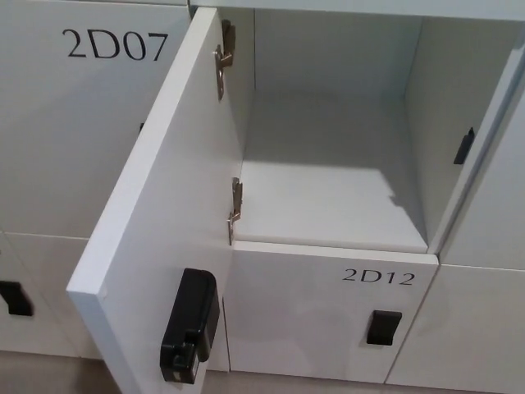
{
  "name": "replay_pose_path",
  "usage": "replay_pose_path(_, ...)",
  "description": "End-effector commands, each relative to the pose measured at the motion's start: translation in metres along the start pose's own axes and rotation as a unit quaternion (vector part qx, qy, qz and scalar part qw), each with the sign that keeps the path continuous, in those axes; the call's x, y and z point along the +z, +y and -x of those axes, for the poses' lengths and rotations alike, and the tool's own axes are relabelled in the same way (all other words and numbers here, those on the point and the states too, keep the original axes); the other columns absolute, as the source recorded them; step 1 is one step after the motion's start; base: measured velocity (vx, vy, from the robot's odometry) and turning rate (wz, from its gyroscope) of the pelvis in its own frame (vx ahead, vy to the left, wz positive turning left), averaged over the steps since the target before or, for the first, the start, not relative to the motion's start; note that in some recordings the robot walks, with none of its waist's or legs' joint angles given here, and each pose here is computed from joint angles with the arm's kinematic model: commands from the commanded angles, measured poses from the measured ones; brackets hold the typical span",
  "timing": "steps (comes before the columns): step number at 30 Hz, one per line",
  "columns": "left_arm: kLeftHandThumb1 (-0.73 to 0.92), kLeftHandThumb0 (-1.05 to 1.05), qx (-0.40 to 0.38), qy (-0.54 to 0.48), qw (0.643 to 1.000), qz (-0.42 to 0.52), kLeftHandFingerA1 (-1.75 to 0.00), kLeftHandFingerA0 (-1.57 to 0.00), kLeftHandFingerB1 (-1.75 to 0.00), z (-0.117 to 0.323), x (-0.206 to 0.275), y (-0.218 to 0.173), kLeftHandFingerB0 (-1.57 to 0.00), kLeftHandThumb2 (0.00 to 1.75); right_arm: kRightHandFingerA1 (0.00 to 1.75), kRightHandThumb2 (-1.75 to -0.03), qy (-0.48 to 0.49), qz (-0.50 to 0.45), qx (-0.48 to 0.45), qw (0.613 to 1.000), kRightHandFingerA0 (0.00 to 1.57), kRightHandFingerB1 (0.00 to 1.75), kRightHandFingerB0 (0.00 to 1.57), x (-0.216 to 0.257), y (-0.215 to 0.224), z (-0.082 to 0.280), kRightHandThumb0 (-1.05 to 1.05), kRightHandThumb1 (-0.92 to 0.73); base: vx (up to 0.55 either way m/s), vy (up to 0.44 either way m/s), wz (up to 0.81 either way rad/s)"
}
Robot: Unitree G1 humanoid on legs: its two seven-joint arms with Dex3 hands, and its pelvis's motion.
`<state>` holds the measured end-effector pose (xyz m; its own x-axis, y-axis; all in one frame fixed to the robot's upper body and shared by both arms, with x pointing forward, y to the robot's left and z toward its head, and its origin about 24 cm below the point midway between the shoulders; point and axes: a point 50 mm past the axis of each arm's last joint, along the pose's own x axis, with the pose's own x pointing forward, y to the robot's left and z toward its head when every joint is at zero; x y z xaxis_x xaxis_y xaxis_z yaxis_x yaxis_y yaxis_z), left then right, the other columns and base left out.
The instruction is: The robot uses its left hand to push the door of an open cabinet towards the right and closes it
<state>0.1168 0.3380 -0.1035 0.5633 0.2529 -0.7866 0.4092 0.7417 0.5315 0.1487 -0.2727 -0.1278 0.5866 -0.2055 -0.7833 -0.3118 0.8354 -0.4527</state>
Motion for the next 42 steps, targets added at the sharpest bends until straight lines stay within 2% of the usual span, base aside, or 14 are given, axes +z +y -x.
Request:
replay_pose_path(1,0.78,-0.69,-0.001,-0.018,1.0,-0.017,-0.48,-0.23,-0.42,0.002,0.0,0.008,-0.14,1.04,0.36,-0.66,-0.013,0.016,-0.011,1.0,0.34,0.32,0.3,0.0,-0.009,0.0,-0.48,-0.88,0.0,0.0,0.0)
replay_pose_path(2,0.92,-0.65,0.013,-0.021,1.0,-0.012,-0.34,-0.35,-0.29,0.002,0.0,0.01,-0.25,0.69,0.35,-0.66,-0.013,0.014,-0.01,1.0,0.34,0.32,0.3,0.001,-0.009,0.0,-0.48,-0.88,0.0,0.0,0.0)
replay_pose_path(6,0.91,-0.64,0.023,-0.03,0.999,0.014,-0.33,-0.35,-0.29,0.003,0.0,0.011,-0.23,0.68,0.35,-0.67,-0.014,0.012,-0.008,1.0,0.32,0.32,0.28,0.001,-0.01,0.0,-0.5,-0.9,0.0,0.0,0.0)
replay_pose_path(7,0.76,-0.71,0.028,-0.03,0.999,0.02,-0.47,-0.24,-0.41,0.003,0.0,0.011,-0.13,1.04,0.37,-0.67,-0.018,0.004,-0.016,1.0,0.34,0.31,0.25,0.001,-0.009,0.0,-0.55,-0.92,0.0,0.0,0.0)
replay_pose_path(8,0.76,-0.71,0.033,-0.03,0.999,0.024,-0.47,-0.24,-0.41,0.003,-0.001,0.011,-0.13,1.04,0.37,-0.67,-0.023,-0.006,-0.027,0.999,0.34,0.31,0.25,0.001,-0.009,0.001,-0.55,-0.92,0.0,0.0,0.0)
replay_pose_path(9,0.92,-0.72,0.037,-0.031,0.998,0.029,-0.33,-0.31,-0.28,0.003,0.0,0.011,-0.2,0.71,0.37,-0.7,-0.023,-0.008,-0.033,0.999,0.31,0.32,0.23,0.001,-0.009,0.001,-0.59,-0.92,0.0,0.0,0.0)
replay_pose_path(12,0.92,-0.72,0.042,-0.033,0.998,0.037,-0.33,-0.31,-0.28,0.003,0.0,0.011,-0.2,0.71,0.37,-0.7,-0.023,-0.008,-0.038,0.999,0.31,0.32,0.23,0.001,-0.009,0.001,-0.59,-0.92,0.0,0.0,0.0)
replay_pose_path(15,0.76,-0.72,0.066,-0.068,0.995,0.041,-0.46,-0.25,-0.42,0.0,0.013,0.015,-0.15,1.04,0.37,-0.68,-0.026,-0.013,-0.036,0.999,0.32,0.31,0.22,-0.001,-0.008,0.002,-0.59,-0.92,0.0,0.0,0.0)
replay_pose_path(16,0.92,-0.73,0.091,-0.094,0.991,0.018,-0.34,-0.33,-0.28,-0.003,0.028,0.018,-0.21,0.7,0.37,-0.67,-0.027,-0.015,-0.036,0.999,0.32,0.31,0.23,-0.001,-0.008,0.001,-0.59,-0.91,0.0,0.0,0.0)
replay_pose_path(34,0.92,-0.7,0.152,-0.394,0.889,-0.179,-0.32,-0.21,-0.28,0.017,0.234,0.027,-0.2,0.69,0.36,-0.66,-0.022,-0.007,-0.028,0.999,0.34,0.31,0.27,-0.002,-0.008,0.002,-0.54,-0.89,0.0,0.0,0.0)
replay_pose_path(35,0.57,-0.34,0.131,-0.417,0.874,-0.213,-0.49,-0.01,-0.47,0.024,0.256,0.017,0.0,1.12,0.37,-0.66,-0.022,-0.005,-0.026,0.999,0.33,0.31,0.25,-0.001,-0.008,0.001,-0.56,-0.9,0.0,0.0,0.0)
replay_pose_path(36,0.57,-0.34,0.131,-0.417,0.874,-0.213,-0.49,-0.01,-0.47,0.024,0.256,0.017,0.0,1.12,0.37,-0.66,-0.022,-0.005,-0.026,0.999,0.33,0.31,0.25,-0.001,-0.008,0.001,-0.56,-0.9,0.0,0.0,0.0)
replay_pose_path(37,0.92,-0.71,0.122,-0.434,0.856,-0.252,-0.33,-0.19,-0.29,0.033,0.278,0.007,-0.19,0.71,0.37,-0.67,-0.027,-0.005,-0.024,0.999,0.34,0.31,0.27,0.0,-0.01,0.001,-0.55,-0.9,0.0,0.0,0.0)
replay_pose_path(42,0.92,-0.69,0.113,-0.456,0.84,-0.272,-0.32,-0.21,-0.28,0.045,0.304,-0.009,-0.21,0.68,0.37,-0.66,-0.03,-0.003,-0.029,0.999,0.34,0.31,0.26,0.002,-0.012,0.001,-0.56,-0.89,0.0,0.0,0.0)
